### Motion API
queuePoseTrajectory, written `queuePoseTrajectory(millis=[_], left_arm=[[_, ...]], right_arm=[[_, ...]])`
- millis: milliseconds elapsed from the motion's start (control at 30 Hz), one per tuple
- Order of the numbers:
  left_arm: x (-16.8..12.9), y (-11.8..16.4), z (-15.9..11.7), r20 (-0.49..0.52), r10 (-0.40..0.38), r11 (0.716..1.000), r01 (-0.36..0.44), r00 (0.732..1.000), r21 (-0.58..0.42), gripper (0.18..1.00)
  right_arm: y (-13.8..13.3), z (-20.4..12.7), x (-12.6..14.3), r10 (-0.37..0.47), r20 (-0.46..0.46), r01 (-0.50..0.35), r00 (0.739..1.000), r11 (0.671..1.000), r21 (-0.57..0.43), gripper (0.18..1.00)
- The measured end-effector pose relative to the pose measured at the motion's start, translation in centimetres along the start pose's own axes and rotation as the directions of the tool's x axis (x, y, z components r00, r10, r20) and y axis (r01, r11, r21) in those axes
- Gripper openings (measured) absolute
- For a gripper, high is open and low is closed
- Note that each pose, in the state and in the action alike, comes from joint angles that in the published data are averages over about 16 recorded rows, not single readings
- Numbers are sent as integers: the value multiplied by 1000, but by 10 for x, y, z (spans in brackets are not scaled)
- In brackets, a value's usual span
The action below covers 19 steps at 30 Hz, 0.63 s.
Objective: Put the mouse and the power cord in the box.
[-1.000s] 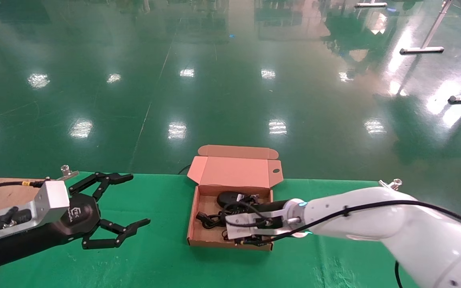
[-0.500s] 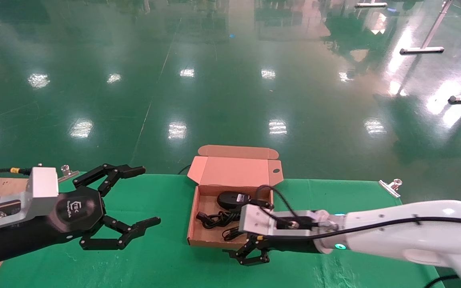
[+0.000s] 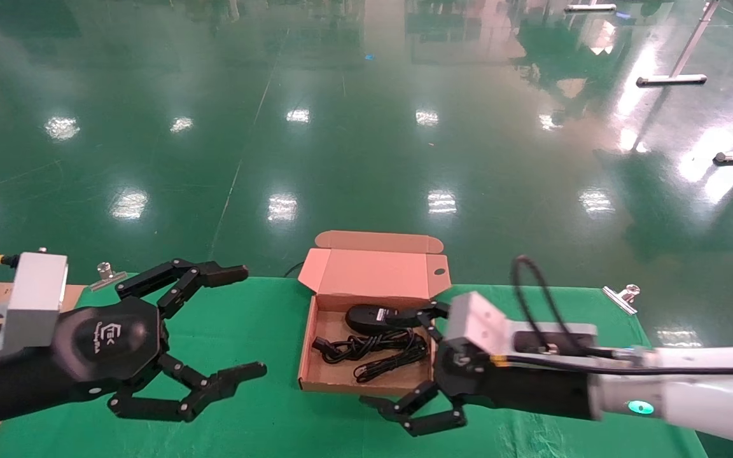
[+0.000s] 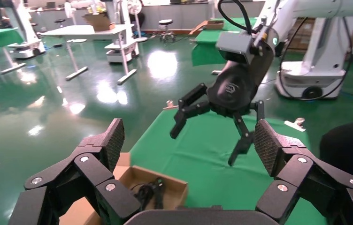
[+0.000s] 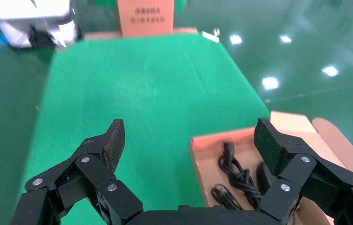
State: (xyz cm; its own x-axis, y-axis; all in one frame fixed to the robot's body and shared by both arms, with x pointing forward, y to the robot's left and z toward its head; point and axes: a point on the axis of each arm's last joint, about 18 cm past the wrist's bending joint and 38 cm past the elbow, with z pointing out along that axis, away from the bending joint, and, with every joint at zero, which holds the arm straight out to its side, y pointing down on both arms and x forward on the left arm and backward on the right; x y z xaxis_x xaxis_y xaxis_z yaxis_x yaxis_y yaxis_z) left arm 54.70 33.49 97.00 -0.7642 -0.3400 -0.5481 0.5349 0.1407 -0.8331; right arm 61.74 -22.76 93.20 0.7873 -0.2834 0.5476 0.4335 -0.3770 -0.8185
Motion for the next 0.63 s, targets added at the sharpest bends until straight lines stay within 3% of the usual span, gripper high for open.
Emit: queuePoseTrajectory(millis=[400, 633], left_arm=[[26, -34, 5, -94, -48, 999, 50, 994, 15, 1001], [35, -43, 6, -122, -61, 998, 63, 991, 13, 1001]], right_arm=[[-41, -73, -23, 68, 52, -76, 996, 983, 164, 1000], [-54, -94, -33, 70, 76, -84, 995, 976, 201, 1001]])
